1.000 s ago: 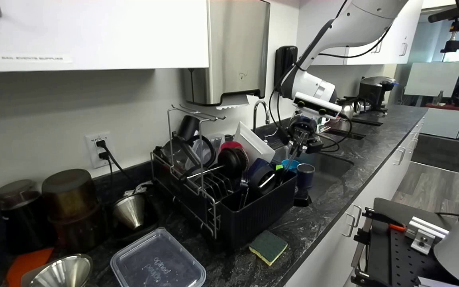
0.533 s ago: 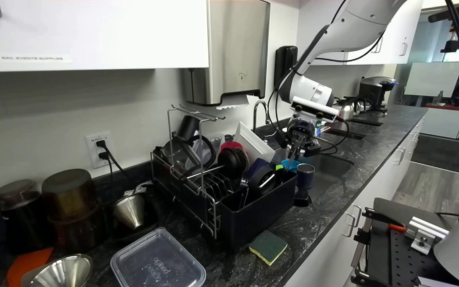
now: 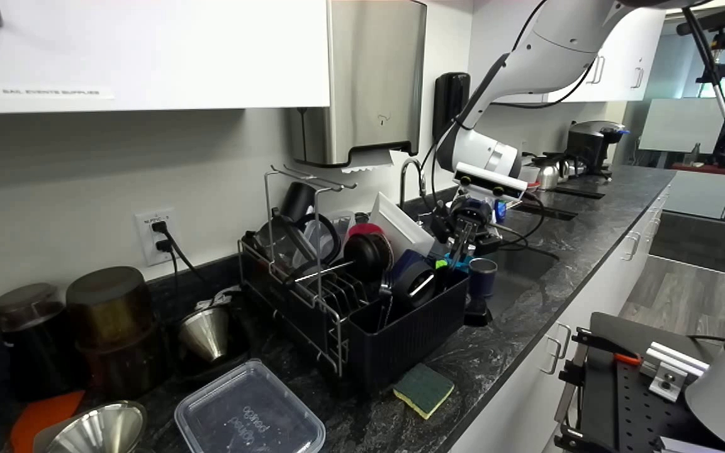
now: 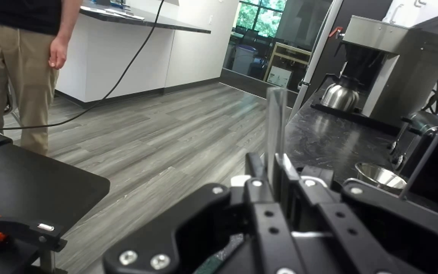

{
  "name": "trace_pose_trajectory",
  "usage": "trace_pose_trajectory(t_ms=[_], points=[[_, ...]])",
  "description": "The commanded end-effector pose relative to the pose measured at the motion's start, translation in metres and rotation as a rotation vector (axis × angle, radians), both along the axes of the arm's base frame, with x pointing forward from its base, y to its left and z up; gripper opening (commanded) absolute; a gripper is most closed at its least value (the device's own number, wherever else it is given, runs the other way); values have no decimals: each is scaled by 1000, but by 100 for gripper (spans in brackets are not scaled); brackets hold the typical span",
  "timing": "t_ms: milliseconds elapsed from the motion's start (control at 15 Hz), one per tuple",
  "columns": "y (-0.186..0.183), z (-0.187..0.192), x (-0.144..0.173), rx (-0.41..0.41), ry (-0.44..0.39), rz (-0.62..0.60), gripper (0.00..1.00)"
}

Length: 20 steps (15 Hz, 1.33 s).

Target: Take the straw out of the sink and put it in the cutlery compartment, pick the lid on the tray, place it on the cup in the sink, lift the cup, drop it in the sink then move the pan in the sink to the left

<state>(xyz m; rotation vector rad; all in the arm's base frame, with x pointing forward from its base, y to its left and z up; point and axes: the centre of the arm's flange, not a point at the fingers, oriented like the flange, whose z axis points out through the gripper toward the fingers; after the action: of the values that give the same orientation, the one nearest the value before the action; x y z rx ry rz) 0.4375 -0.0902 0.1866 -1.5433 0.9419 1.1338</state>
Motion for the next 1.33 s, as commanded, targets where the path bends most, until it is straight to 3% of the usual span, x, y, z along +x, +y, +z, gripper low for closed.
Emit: trace_pose_trajectory(t_ms=[0,333,400,467,1067,1267], points=[[0,-5,7,14,12,-11,3],[-1,-6,8,16,10,-11,3],[-1,-6,8,16,5,-18,37],[-1,-6,8,11,4,-13,38],[-6,-2,8,11,-10,-15,99],[-10,1,9,10,-18,-23,100]])
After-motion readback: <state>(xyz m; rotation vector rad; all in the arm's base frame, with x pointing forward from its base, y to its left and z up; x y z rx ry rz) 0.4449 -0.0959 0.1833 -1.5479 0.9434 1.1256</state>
